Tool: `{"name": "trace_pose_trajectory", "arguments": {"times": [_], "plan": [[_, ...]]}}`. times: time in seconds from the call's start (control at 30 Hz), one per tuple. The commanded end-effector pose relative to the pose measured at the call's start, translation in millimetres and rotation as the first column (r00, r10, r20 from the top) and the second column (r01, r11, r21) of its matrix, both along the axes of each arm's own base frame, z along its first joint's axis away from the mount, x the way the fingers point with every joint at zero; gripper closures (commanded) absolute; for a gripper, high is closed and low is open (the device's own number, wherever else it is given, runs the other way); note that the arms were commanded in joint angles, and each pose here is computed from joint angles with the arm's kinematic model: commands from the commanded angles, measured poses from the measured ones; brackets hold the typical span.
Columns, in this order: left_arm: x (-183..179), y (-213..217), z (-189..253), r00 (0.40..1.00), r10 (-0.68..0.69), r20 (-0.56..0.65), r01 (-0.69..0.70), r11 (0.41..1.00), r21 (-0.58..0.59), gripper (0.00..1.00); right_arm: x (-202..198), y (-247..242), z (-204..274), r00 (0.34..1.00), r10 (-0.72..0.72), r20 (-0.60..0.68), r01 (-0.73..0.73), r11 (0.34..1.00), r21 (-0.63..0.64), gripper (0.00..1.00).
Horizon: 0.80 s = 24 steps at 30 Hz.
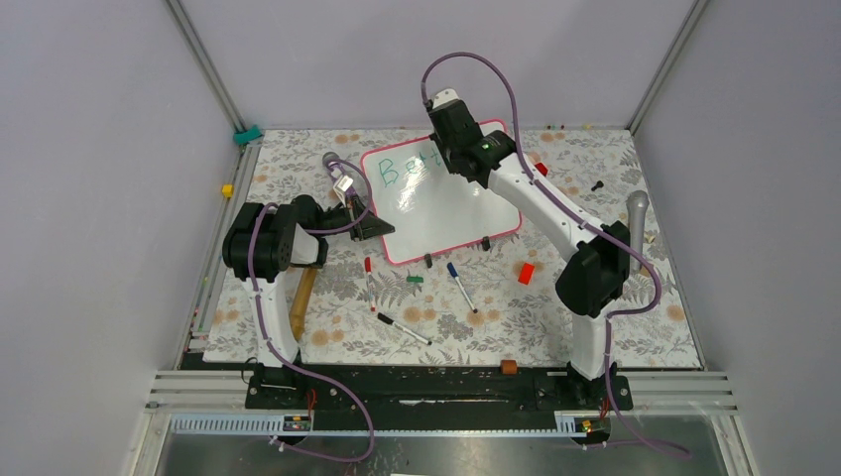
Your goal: Write a sentence on the whiteboard
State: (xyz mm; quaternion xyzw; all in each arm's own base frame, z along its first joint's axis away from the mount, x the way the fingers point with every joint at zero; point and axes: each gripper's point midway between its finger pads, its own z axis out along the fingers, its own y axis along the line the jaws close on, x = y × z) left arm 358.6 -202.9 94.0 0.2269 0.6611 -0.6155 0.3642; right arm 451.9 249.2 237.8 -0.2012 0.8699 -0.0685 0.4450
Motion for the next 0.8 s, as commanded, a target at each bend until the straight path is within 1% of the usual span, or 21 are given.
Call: {"name": "trace_pose_trajectory", "arguments": {"times": [0.0, 0.37, 0.5, 0.6, 0.77], "plan": [[-27, -7, -11, 0.981, -0.158, 0.113, 0.156, 0.987, 0.032, 1.0, 15, -4, 14, 0.997, -0.039, 0.062, 0.039, 0.999, 0.002, 1.0], [-27, -7, -10, 0.981, -0.159, 0.113, 0.156, 0.987, 0.032, 1.0, 17, -11, 19, 0.993, -0.068, 0.095, 0.068, 0.998, 0.001, 1.0], [-27, -7, -11, 0.981, -0.16, 0.114, 0.157, 0.987, 0.032, 1.0, 13, -12, 30, 0.992, -0.063, 0.109, 0.061, 0.998, 0.022, 1.0], [-27, -7, -11, 0.981, -0.16, 0.114, 0.157, 0.987, 0.032, 1.0, 3, -11, 41, 0.992, -0.041, 0.118, 0.033, 0.997, 0.071, 1.0], [-28, -7, -11, 0.98, -0.161, 0.113, 0.158, 0.987, 0.033, 1.0, -21, -16, 77, 0.983, -0.012, 0.182, -0.022, 0.983, 0.181, 1.0]]}}
